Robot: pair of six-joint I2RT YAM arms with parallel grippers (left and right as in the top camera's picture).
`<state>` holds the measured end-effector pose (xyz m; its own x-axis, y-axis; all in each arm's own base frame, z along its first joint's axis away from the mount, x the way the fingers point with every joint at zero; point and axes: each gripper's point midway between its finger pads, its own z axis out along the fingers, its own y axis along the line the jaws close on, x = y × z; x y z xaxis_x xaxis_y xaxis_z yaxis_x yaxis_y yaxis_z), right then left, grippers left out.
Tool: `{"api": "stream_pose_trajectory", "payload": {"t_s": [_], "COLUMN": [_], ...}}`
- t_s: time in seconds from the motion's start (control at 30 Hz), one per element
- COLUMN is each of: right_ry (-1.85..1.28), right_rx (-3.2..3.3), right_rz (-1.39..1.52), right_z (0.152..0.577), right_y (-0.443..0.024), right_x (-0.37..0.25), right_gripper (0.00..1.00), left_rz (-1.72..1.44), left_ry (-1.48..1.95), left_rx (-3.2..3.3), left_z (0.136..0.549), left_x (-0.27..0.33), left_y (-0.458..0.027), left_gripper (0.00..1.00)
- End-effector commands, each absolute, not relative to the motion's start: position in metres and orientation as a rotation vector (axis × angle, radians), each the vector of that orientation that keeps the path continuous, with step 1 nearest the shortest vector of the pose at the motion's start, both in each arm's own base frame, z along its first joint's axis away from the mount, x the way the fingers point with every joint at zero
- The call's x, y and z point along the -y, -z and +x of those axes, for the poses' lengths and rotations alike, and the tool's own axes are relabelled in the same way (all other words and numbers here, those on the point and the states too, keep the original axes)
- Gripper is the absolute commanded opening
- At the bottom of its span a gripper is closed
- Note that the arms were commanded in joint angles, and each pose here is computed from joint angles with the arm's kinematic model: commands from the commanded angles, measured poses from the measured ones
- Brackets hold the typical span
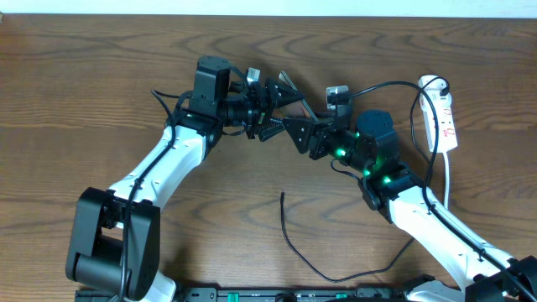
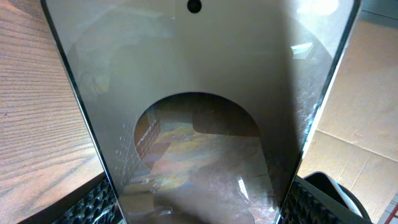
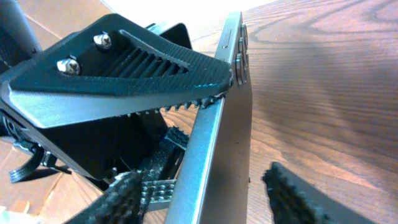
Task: Plug charger to phone and switch on socket
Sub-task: 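Grasp the phone with the right gripper and release the left gripper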
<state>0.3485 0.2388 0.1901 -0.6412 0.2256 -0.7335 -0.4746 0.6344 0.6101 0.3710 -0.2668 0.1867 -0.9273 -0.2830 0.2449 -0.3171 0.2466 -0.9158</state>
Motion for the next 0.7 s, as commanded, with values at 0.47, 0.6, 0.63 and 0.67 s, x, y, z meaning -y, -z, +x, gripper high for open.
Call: {"api": "stream_pose_trajectory", "payload": {"t_s": [0.47, 0.6, 0.63, 0.67], "right_ry": [-1.048, -1.049, -1.049, -1.048], "right_rx": [-2.003, -2.003, -2.003, -2.002], "right_rz": [-0.199, -0.196, -0.195, -0.195], "right_z": [0.3514, 0.3516, 0.3517, 0.3519], "right_y": [-0.1948, -0.1950, -0.1949, -0.1950], "right_x": [-0.2409, -0.2408, -0.2405, -0.2404], "right_gripper": [0.02, 0.01, 0.01, 0.01], "left_rz": [0.560, 0.567, 0.575, 0.586], "left_ry": [-1.834, -1.835, -1.837, -1.840], "left_rx": [2.447, 2.450, 2.451, 2.453], "left_z": [0.3691, 0.3704, 0.3720, 0.3742], "left_x": [0.2693, 0.2680, 0.2657, 0.2626], "left_y": [-0.1913, -0.1911, -0.1911, -0.1911], "left_gripper": [0.29, 0.83, 0.86, 0.87]}}
